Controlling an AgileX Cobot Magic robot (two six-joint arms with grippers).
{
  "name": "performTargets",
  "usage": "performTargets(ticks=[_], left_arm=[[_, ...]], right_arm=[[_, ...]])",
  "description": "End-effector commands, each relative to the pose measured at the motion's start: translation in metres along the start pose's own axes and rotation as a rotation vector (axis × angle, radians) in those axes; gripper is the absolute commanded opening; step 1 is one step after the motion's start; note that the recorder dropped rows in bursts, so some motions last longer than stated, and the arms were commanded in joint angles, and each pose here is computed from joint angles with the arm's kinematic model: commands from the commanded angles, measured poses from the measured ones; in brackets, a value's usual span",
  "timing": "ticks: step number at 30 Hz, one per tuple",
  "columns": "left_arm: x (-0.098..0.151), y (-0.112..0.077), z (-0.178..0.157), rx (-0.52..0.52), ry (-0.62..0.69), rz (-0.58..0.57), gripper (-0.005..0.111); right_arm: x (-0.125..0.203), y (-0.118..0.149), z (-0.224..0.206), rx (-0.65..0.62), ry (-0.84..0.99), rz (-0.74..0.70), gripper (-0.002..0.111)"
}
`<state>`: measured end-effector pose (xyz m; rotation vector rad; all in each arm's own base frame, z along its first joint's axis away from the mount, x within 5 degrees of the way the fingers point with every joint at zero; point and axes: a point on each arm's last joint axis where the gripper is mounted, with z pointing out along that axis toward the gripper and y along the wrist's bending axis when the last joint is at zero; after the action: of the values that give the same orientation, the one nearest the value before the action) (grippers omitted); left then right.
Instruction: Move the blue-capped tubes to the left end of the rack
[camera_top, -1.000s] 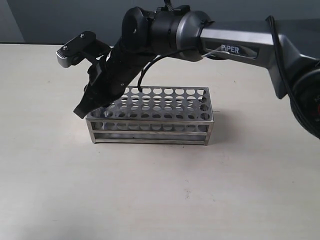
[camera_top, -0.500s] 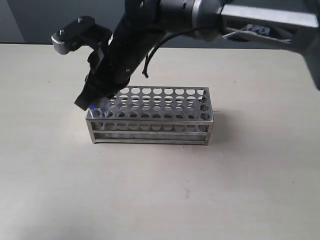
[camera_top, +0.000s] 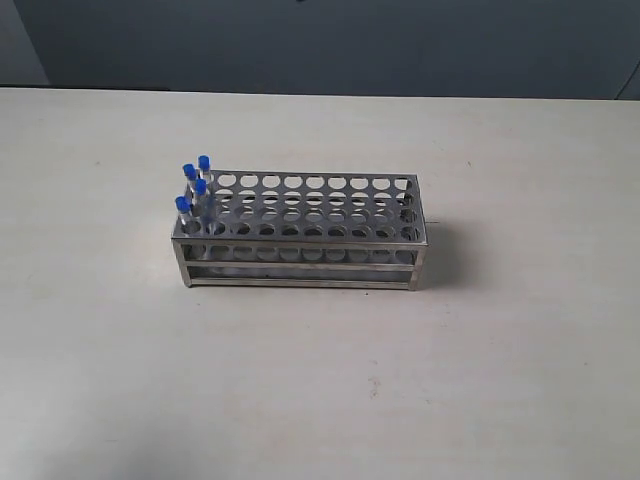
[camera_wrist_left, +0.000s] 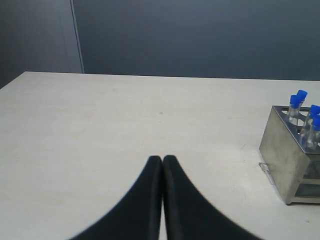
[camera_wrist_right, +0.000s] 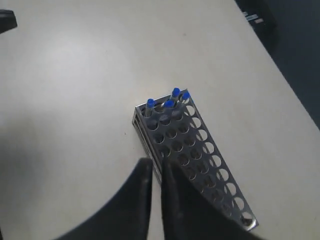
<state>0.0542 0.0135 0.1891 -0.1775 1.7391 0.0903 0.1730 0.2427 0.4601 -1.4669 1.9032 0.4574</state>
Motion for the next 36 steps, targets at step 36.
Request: performTargets(ticks=[36], left_arm=[[-0.001, 0.003, -0.001, -0.048, -0.009, -0.011, 0.001]], right_arm=[[0.315, 0.044, -0.035, 0.986, -0.461, 0.485, 0.009]])
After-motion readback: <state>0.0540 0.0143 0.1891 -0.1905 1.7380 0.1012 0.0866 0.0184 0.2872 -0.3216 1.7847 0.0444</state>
